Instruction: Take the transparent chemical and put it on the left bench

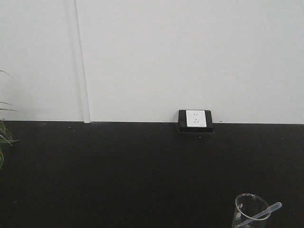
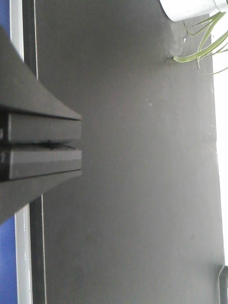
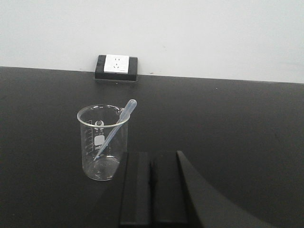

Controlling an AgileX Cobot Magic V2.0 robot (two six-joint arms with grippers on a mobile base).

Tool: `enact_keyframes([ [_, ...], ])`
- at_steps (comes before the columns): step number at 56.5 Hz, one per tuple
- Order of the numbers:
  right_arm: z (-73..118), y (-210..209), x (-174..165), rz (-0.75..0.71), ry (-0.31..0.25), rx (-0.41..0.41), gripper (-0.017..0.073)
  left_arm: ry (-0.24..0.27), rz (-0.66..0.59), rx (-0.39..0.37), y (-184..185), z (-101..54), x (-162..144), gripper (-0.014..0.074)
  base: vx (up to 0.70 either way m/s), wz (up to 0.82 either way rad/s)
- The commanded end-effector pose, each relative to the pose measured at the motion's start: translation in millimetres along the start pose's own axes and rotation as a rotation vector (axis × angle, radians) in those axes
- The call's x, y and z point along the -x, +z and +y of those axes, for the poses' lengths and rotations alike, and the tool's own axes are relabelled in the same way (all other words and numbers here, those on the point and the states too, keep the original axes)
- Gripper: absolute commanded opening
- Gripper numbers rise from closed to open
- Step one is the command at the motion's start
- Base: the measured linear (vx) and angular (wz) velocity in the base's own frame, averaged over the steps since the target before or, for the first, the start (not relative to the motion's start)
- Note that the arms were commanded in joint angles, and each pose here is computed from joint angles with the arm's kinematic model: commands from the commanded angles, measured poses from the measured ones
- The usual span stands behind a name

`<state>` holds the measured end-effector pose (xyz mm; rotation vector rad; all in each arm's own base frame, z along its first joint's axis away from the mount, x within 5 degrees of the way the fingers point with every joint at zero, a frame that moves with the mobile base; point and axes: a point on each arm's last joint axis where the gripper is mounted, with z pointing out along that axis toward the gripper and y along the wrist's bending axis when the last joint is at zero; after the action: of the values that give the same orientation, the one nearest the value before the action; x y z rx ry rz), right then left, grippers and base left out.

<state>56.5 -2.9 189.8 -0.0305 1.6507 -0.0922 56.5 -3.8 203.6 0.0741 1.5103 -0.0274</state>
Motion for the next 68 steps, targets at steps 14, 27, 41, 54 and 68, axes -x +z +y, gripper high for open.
enact_keyframes([
  [14, 0.1, 1, 5, -0.065, -0.014, -0.002, -0.0004, -0.009, -0.081, 0.002, -1, 0.1, 3, -0.0003, 0.0, 0.0],
  [27, 0.1, 1, 5, -0.065, -0.014, -0.002, -0.0004, -0.009, -0.081, 0.002, -1, 0.1, 3, -0.0003, 0.0, 0.0],
  [41, 0.2, 0, 13, -0.153, -0.014, -0.001, -0.0004, -0.009, -0.081, 0.002, -1, 0.1, 3, -0.0003, 0.0, 0.0],
  [54, -2.4, -11, 53, -0.393, 0.183, 0.024, -0.0004, -0.009, -0.081, 0.002, -1, 0.1, 3, -0.0003, 0.0, 0.0],
  [68, -9.1, -6, 123, -0.229, 0.139, 0.003, -0.0004, -0.009, -0.081, 0.002, -1, 0.1, 3, -0.0003, 0.0, 0.0],
])
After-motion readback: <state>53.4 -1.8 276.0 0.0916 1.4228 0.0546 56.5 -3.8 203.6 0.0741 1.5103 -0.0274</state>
